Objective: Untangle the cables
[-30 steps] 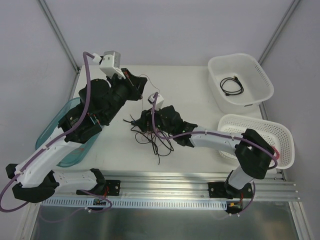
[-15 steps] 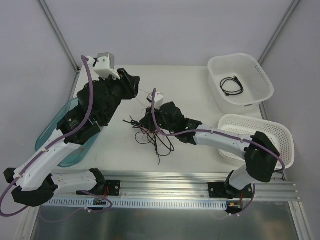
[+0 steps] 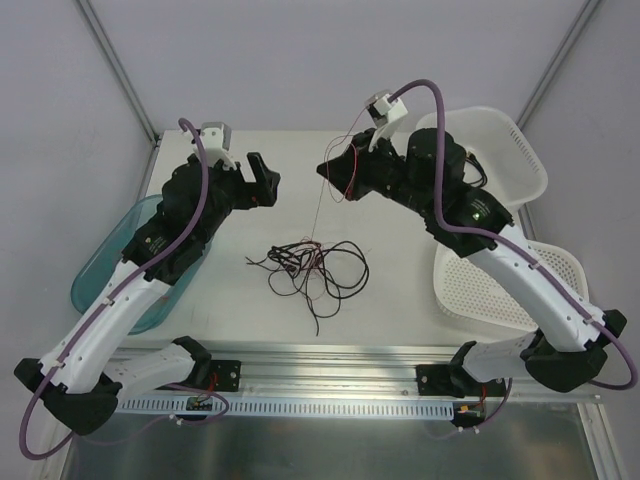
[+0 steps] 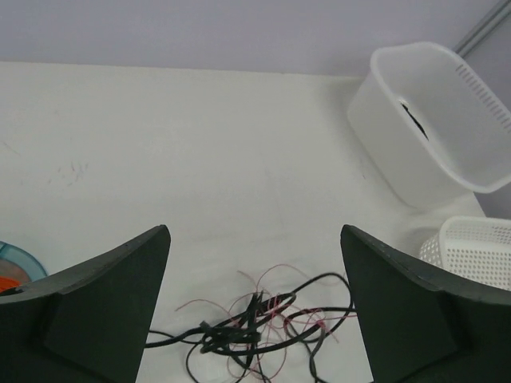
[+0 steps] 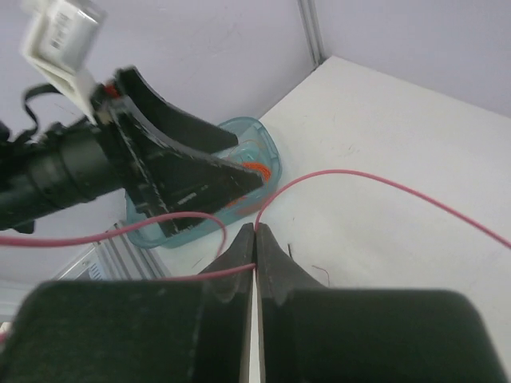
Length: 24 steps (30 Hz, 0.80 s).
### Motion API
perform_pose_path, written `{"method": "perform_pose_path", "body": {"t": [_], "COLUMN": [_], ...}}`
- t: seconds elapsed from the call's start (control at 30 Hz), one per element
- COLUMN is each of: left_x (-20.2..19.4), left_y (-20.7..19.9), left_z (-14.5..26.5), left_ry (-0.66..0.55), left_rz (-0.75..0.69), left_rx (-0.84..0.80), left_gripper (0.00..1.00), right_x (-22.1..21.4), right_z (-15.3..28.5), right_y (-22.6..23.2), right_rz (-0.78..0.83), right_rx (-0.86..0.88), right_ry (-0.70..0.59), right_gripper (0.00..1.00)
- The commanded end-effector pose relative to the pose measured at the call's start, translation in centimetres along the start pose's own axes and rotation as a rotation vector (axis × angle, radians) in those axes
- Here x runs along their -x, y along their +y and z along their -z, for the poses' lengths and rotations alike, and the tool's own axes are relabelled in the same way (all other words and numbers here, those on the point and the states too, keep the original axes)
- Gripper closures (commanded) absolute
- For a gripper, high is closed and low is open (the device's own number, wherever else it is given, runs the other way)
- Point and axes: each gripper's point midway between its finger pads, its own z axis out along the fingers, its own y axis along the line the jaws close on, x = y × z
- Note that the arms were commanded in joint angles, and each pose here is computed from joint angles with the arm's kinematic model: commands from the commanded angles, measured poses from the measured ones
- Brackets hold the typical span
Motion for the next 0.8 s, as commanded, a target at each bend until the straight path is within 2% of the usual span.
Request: {"method": "perform_pose_path", "body": {"t": [0.0, 0.27, 0.3, 0.37, 0.4, 0.47, 0.6, 0.7, 0.77], "left_x": [-0.6, -8.1, -10.0, -10.9, -12.4, -12.9, -15.3, -19.8, -22.6], "left_y": [-0.5, -0.6, -1.6, -3.3, -4.4, -5.3, -6.2, -7.1, -6.9], "left_z": [0.5, -1.4, -1.2, -1.3, -0.7, -0.6, -0.9, -1.1, -1.9], "left_ry": [0.000, 0.162, 0.211, 0.218, 0.258, 0.257, 0.303, 0.410, 0.473], "left_rz": [-0.032, -0.136, -0.134, -0.122, -0.110, -0.084, -0.046, -0.068, -0.069], "left_rx": [-0.084, -0.206, -0.287, -0.394, -0.482, -0.535, -0.591, -0.593, -0.529], "left_gripper": [0.11, 0.04, 0.03, 0.03, 0.02, 0.02, 0.06, 0.08, 0.10], "right_x": [2.9, 10.1, 10.6, 12.3, 12.9, 14.6, 16.5, 17.6, 18.0], "right_z": [2.8, 7.4, 7.6, 8.2, 8.4, 9.4, 10.3, 11.3, 12.1], "right_y": [0.8, -1.2, -1.2, -0.9, -0.6, 0.1, 0.4, 0.5, 0.1], "right_rz": [0.049, 0.106, 0.108, 0.114, 0.119, 0.131, 0.154, 0.176, 0.185], "right_rx": [0.011, -0.096, -0.095, -0.093, -0.086, -0.073, -0.076, -0.087, -0.123], "right_ry": [-0.025, -0.203, -0.219, -0.266, -0.279, -0.318, -0.374, -0.422, -0.441], "right_gripper": [0.99, 0.99, 0.99, 0.99, 0.99, 0.99, 0.99, 0.99, 0.99]}}
